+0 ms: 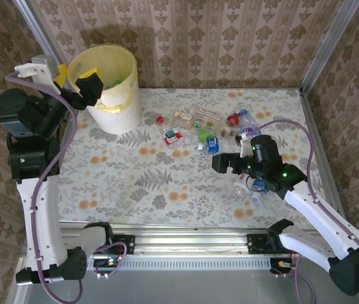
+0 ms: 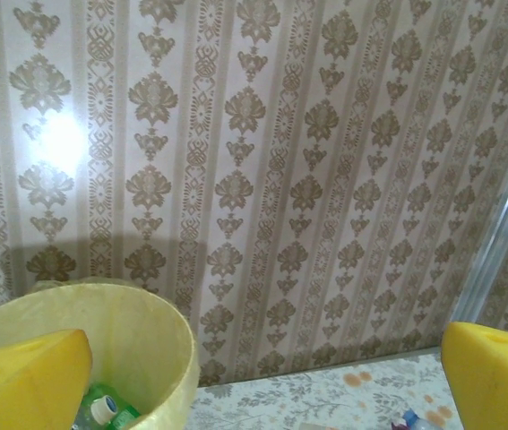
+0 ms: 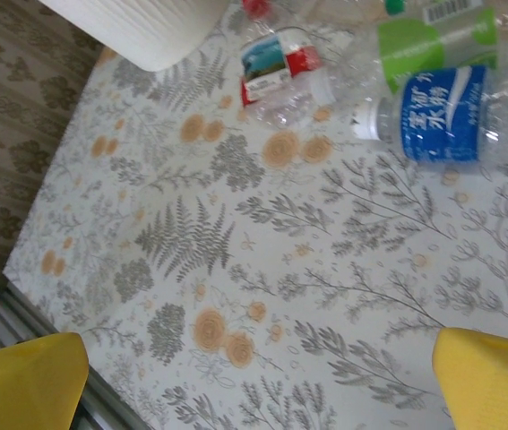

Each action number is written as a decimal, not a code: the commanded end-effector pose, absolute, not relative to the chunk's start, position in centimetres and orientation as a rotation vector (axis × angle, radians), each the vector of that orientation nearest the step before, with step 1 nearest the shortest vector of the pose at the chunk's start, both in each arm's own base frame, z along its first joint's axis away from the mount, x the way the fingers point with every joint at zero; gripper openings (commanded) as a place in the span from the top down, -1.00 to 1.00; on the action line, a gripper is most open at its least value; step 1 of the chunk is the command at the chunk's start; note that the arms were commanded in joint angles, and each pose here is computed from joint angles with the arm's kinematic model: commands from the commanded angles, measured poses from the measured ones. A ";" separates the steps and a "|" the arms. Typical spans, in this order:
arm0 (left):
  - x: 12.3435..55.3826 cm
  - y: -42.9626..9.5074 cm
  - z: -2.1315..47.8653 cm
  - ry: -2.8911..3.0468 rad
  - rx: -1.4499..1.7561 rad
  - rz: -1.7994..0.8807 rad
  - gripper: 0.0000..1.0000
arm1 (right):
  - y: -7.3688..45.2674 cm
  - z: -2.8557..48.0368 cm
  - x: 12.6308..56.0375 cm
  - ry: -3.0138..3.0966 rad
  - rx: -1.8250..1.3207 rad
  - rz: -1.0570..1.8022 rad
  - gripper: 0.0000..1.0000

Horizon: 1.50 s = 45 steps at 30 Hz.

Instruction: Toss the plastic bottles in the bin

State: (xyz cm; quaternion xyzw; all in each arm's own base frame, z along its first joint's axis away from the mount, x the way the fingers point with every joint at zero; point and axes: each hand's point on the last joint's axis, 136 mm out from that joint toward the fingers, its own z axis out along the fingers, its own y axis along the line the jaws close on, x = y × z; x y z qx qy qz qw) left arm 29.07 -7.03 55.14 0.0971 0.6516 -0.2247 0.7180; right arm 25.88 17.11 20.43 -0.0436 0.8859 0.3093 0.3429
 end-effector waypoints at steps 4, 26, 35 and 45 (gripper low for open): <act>25.9 -9.3 55.8 1.386 0.312 -0.571 -1.00 | 14.1 19.9 28.4 2.357 -0.030 0.635 -1.00; 17.7 -10.8 49.5 1.444 0.333 -0.699 -0.99 | 9.7 9.8 41.6 2.540 0.325 0.585 -0.71; 17.7 -10.9 48.2 1.477 0.320 -0.722 -0.99 | 9.8 7.3 43.3 2.588 0.340 0.577 -0.49; 18.2 -11.0 47.1 1.503 0.304 -0.740 -1.00 | 10.0 5.7 43.3 2.615 0.354 0.589 -0.24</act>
